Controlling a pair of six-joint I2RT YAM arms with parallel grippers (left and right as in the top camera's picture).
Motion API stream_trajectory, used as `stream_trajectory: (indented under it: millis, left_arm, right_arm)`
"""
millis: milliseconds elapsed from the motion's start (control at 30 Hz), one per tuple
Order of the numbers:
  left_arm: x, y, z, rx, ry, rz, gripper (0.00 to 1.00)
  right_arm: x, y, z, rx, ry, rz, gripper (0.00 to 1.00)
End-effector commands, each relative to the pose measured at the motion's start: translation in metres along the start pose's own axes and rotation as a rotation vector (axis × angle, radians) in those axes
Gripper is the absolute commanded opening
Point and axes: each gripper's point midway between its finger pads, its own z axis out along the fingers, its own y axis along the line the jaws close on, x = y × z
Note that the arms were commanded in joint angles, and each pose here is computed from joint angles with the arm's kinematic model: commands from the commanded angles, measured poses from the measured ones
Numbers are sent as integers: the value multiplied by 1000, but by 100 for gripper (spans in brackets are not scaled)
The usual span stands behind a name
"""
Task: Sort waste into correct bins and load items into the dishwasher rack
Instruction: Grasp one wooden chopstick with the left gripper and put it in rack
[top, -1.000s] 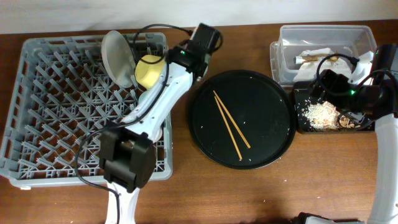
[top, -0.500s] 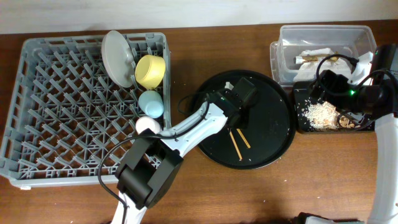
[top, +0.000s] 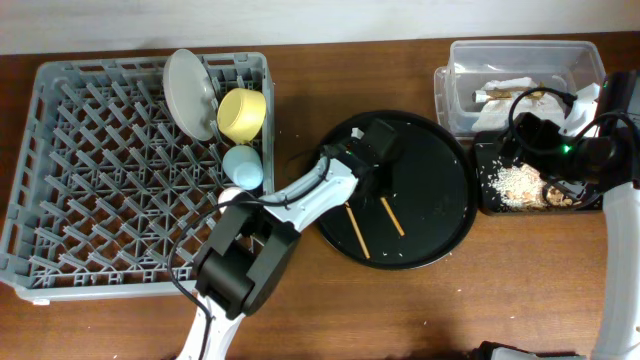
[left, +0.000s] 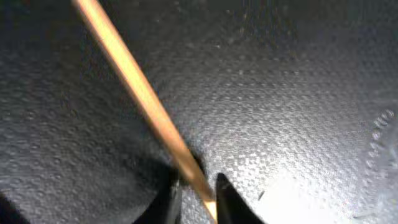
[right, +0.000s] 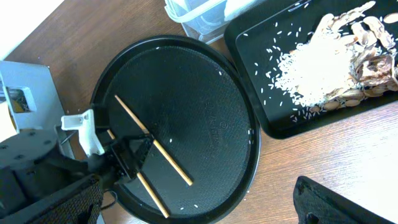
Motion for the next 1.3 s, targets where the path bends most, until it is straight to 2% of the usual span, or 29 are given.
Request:
stream_trajectory:
  millis: [0,133,233,300,333,433,467,533,633,667,733,800,867,1000,1100,1133,1167,1267]
  left_arm:
    - [15,12,22,-14,64,-16,1]
    - [6,7,14,-14,50,27,1]
    - [-25,0,-23,-95,3,210,1]
    - [-43,-12,-60,-99,9,419,1]
    - [-49,-12,-71,-103,9,438,1]
    - [-75,23,-121,-153,40,362,0]
    - [-86,45,-150,-183,43,312,0]
    - [-106,88,-241,-299,-36,229,0]
    - [-91,129,-331,-361,-99,136,0]
    - [-90,151,-366,-389,-166,81,0]
    - [-89,177,-387,-422,-199,17,0]
    - [-73,225,-378,-490,-103,-82,0]
    - [-51,256,-337,-518,45,-148,0]
    - [-50,290,-258,-551,70,-108,0]
    - [-44,298,-233,-551,76,-99,1]
    - [-45,298,-233,-550,73,-99,22]
    - [-46,297,-232,-545,69,-99,33]
    - [-49,284,-227,-495,73,-29,39]
  right_arm:
    - [-2,-1,-1,10,-9,-5,98]
    - [-2,-1,-1,10,-9,-5,99]
    - [-2,-1,-1,10,-9,-5,98]
    - [-2,-1,-1,10,-9,-5,99]
    - [-2,-1,-1,10,-9,-5,98]
    - [-2,-1,-1,10,-9,-5,98]
    - [-2,-1,-1,9,-9,-5,98]
    - [-3,-1,-1,8,-12,-6,98]
    - [-3,0,-1,5,-12,-6,99]
    - [-3,0,-1,5,-12,-6,98]
    - [-4,0,-1,5,-13,-6,98]
    - [-4,0,-1,5,-15,-7,98]
    - [-6,1,-1,2,-22,-9,98]
    - [-6,1,-1,2,-25,-10,99]
    - [-6,1,-1,2,-24,-10,98]
    - [-6,1,-1,2,-24,-10,99]
    - [-6,1,-1,2,-24,-10,99]
    - [-5,0,-1,4,-17,-8,98]
